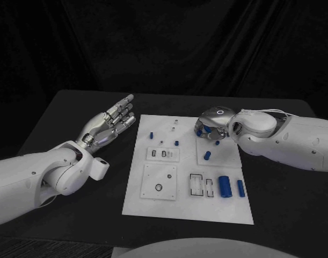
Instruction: Assemble the parts on the task board
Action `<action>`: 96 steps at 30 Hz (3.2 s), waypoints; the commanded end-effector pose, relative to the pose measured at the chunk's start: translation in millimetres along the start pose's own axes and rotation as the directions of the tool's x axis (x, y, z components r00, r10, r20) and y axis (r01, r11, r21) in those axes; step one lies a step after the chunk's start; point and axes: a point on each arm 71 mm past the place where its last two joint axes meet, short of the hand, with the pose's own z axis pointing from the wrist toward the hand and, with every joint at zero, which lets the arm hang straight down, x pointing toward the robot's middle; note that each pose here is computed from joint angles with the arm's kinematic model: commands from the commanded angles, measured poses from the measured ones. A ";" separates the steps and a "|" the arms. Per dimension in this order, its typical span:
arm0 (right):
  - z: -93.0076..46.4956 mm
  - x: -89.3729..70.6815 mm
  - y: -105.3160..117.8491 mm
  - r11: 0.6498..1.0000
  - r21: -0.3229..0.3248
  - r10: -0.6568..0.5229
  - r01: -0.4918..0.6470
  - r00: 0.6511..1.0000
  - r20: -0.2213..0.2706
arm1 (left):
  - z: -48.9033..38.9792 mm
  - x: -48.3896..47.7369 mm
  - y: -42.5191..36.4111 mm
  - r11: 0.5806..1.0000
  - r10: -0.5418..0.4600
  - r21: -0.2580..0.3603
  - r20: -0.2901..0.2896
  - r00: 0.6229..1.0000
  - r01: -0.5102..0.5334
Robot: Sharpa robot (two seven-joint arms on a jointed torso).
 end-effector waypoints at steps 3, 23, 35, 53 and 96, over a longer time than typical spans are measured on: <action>-1.4 -1.6 1.4 0.999 -0.034 -0.004 0.006 0.999 0.051 | 0.7 1.6 -6.6 0.996 -0.009 0.089 -0.015 1.000 0.010; 26.0 -47.7 17.1 0.997 -0.060 -0.032 0.044 0.982 0.185 | 3.3 4.1 -5.2 0.997 -0.016 0.080 -0.026 1.000 0.018; 55.4 -53.4 17.7 0.997 -0.025 -0.064 0.070 0.983 0.172 | 6.7 7.2 -4.3 0.997 -0.021 0.079 -0.036 0.999 0.024; 67.7 -39.1 20.1 0.998 -0.007 -0.066 0.067 0.990 0.124 | 10.1 10.5 -3.6 0.996 -0.029 0.079 -0.050 0.998 0.033; 70.1 -31.0 14.6 0.997 0.044 -0.064 0.060 0.992 0.111 | 10.7 9.4 -1.0 0.997 -0.036 0.059 -0.060 0.998 0.039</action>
